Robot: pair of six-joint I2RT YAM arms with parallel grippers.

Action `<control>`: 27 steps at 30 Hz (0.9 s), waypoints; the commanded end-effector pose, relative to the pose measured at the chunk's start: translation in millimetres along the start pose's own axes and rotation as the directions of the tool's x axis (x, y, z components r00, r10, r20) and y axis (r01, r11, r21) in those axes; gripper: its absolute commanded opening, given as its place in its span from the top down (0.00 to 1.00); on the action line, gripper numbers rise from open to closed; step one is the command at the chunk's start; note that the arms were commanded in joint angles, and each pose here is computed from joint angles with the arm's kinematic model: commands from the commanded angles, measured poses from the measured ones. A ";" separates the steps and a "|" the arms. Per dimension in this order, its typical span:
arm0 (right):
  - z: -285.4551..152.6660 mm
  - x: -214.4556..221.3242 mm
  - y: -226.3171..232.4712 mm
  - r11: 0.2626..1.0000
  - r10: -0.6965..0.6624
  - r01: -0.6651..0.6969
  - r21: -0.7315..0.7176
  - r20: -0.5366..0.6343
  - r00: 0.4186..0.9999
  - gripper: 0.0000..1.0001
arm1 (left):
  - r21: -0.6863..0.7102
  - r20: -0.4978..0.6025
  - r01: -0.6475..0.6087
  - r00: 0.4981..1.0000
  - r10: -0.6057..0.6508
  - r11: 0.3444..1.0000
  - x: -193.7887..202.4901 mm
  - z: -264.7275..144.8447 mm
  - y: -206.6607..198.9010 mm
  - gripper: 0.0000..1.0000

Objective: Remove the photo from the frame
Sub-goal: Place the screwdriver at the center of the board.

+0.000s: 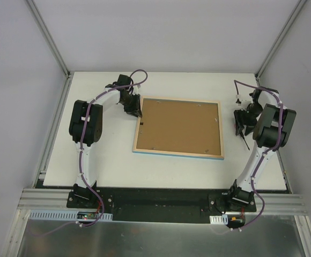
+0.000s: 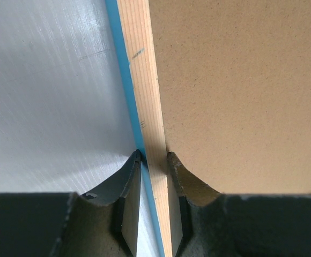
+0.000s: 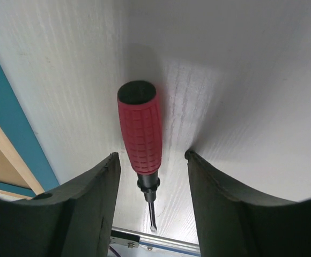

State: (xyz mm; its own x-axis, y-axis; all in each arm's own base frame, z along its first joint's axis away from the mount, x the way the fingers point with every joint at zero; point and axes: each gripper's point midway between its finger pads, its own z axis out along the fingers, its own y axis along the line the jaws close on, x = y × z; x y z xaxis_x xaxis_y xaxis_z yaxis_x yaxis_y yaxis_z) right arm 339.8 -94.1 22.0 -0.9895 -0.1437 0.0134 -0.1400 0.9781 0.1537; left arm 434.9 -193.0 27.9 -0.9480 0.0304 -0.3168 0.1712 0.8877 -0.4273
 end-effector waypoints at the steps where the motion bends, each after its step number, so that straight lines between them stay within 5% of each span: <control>1: -14.9 -4.1 -0.5 0.999 0.005 -0.006 0.037 0.045 0.999 0.42 | -0.083 -0.013 0.021 1.000 -0.022 0.996 8.1 -5.0 24.7 0.96; 16: -99.7 -5.8 55.4 0.995 -0.101 0.090 0.053 0.259 0.960 0.40 | -0.080 -0.013 0.024 1.000 -0.025 0.996 7.8 -4.9 24.9 0.96; 18: -122.8 -3.3 68.0 0.989 -0.136 0.112 0.092 0.313 0.940 0.32 | -0.083 -0.011 0.024 1.000 -0.025 0.996 7.3 -5.4 25.1 0.96; 19: -135.0 -2.8 73.8 0.985 -0.155 0.121 0.120 0.341 0.927 0.15 | -0.082 -0.013 0.024 1.000 -0.025 0.996 7.7 -4.9 25.1 0.96; 20: -150.1 -1.1 79.6 0.980 -0.179 0.130 0.152 0.375 0.909 0.04 | -0.082 -0.011 0.024 1.000 -0.025 0.996 7.4 -5.4 24.8 0.96; 23: -201.0 0.6 97.5 0.954 -0.272 0.158 0.253 0.522 0.808 0.04 | -0.080 -0.013 0.024 1.000 -0.025 0.996 7.8 -5.5 24.6 0.96; 25: -234.4 1.9 109.8 0.912 -0.399 0.221 0.347 0.615 0.680 0.04 | -0.080 -0.012 0.024 1.000 -0.025 0.997 7.4 -5.4 24.6 0.96; 27: -260.1 5.3 101.8 0.896 -0.405 0.102 0.433 0.698 0.591 0.04 | -0.077 -0.011 0.023 1.000 -0.024 0.997 7.2 -5.9 23.7 0.96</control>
State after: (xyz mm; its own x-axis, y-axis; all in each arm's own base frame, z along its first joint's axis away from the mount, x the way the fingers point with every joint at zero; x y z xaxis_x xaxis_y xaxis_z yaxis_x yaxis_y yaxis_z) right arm 338.3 -22.7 234.4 -0.7428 -0.3411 -0.5761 -0.3394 0.9336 -0.1151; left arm 435.1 -193.2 28.3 -0.9473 0.0270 -0.3192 0.1697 0.8874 -0.4287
